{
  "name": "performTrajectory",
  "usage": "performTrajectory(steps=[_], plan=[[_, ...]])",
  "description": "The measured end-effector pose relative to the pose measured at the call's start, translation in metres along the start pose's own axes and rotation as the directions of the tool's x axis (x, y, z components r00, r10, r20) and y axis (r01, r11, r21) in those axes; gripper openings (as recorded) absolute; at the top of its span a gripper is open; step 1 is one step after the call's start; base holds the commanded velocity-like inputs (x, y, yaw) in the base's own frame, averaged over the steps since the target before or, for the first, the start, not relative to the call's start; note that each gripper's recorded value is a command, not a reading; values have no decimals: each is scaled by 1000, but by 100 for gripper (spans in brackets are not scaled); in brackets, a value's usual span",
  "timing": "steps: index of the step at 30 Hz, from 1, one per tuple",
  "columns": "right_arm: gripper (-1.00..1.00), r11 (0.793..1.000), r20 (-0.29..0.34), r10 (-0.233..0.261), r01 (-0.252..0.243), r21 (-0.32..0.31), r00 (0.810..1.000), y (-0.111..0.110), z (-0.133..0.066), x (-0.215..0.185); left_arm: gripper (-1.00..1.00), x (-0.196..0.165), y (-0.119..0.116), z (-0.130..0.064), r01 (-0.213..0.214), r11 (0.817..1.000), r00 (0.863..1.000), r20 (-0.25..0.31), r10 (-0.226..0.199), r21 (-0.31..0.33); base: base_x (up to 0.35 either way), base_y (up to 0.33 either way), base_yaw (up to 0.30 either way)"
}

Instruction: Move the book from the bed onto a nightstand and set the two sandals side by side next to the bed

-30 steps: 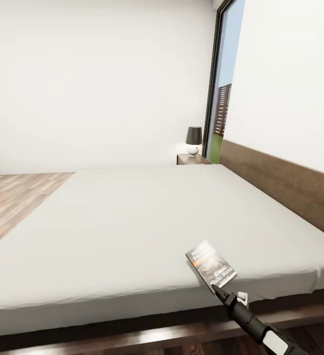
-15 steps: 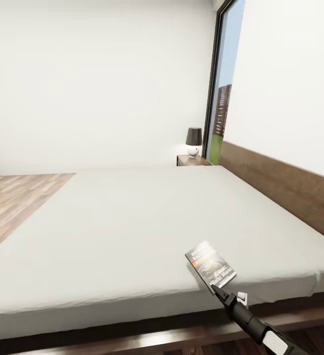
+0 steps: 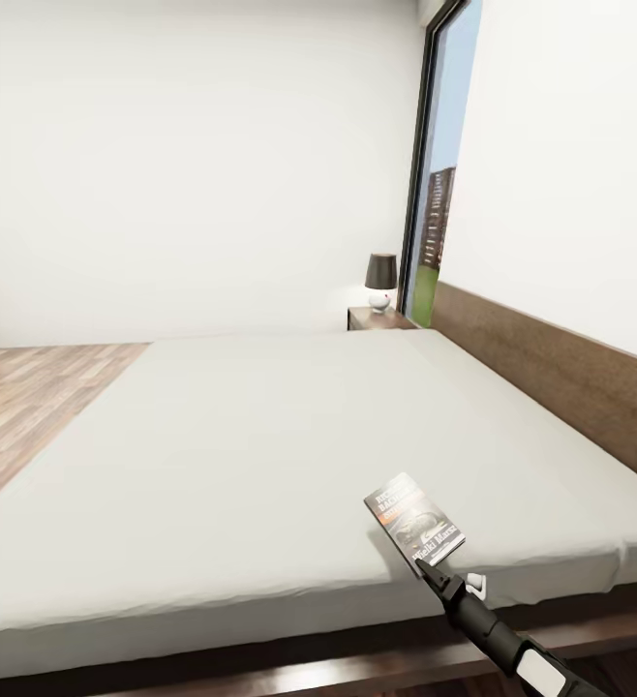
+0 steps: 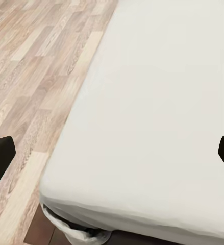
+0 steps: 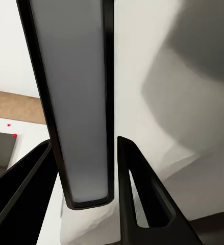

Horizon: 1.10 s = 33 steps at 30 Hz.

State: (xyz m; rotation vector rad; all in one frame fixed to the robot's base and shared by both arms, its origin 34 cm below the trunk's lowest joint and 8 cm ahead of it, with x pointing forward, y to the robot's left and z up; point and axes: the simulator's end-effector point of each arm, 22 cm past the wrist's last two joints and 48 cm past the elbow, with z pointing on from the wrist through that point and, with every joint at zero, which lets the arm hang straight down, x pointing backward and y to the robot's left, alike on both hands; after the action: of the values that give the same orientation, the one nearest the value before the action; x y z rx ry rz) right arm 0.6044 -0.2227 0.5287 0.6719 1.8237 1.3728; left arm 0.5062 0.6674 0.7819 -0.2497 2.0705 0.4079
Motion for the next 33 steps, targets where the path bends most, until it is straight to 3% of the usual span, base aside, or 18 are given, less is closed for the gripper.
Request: performTrajectory(steps=[33], plan=[[-100,1000,3,-5,5,-18,1000,69,-1,-26,100,-69,9,-22,-11,1000,1000,18,11,0,0,0,0]])
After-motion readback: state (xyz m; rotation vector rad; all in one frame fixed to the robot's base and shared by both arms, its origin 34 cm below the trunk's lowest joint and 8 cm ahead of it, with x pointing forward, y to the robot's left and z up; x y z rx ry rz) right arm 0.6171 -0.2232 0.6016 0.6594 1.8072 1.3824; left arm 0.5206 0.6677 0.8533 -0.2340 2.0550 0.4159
